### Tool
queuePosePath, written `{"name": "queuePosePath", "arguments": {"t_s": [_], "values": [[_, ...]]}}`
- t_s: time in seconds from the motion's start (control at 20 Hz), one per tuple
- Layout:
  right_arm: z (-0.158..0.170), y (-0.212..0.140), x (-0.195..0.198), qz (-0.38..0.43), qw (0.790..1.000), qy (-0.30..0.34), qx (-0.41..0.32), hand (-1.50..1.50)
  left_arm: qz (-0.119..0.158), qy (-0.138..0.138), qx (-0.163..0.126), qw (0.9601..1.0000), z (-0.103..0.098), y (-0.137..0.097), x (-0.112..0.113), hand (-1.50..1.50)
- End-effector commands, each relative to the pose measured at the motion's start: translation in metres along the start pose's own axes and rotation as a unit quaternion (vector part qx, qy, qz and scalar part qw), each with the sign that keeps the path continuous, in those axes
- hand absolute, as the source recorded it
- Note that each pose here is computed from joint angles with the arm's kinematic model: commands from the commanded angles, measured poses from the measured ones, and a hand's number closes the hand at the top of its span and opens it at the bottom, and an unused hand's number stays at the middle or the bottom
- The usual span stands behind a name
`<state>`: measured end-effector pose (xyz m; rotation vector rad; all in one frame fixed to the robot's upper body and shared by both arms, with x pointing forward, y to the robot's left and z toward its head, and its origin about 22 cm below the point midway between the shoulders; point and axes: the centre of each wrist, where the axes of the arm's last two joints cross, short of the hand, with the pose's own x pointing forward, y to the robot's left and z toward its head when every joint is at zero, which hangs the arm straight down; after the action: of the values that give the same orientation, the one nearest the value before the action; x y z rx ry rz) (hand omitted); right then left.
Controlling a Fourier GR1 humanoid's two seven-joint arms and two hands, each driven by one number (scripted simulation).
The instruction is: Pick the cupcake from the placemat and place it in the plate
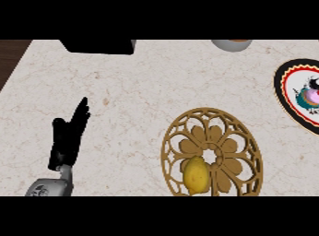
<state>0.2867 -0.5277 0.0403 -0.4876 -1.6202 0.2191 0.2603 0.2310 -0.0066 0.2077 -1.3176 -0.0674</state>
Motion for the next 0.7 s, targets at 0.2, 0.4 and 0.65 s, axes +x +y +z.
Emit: {"name": "queuePosePath", "arguments": {"t_s": [0.2,0.4,0.65], "values": [[0.019,-0.024,-0.005,0.019,1.0,0.019,-0.011,-1.5,-0.004,-0.008,0.004,1.0,0.009,-0.001,0.0,0.0],[0.02,-0.028,-0.003,0.023,0.999,0.014,-0.026,-1.5,0.003,-0.006,-0.004,1.0,0.003,-0.006,-0.004,0.0],[0.035,-0.046,-0.005,0.022,0.999,0.017,-0.045,-1.5,0.003,-0.014,0.001,0.9999,0.001,0.004,0.0,0.0]]}}
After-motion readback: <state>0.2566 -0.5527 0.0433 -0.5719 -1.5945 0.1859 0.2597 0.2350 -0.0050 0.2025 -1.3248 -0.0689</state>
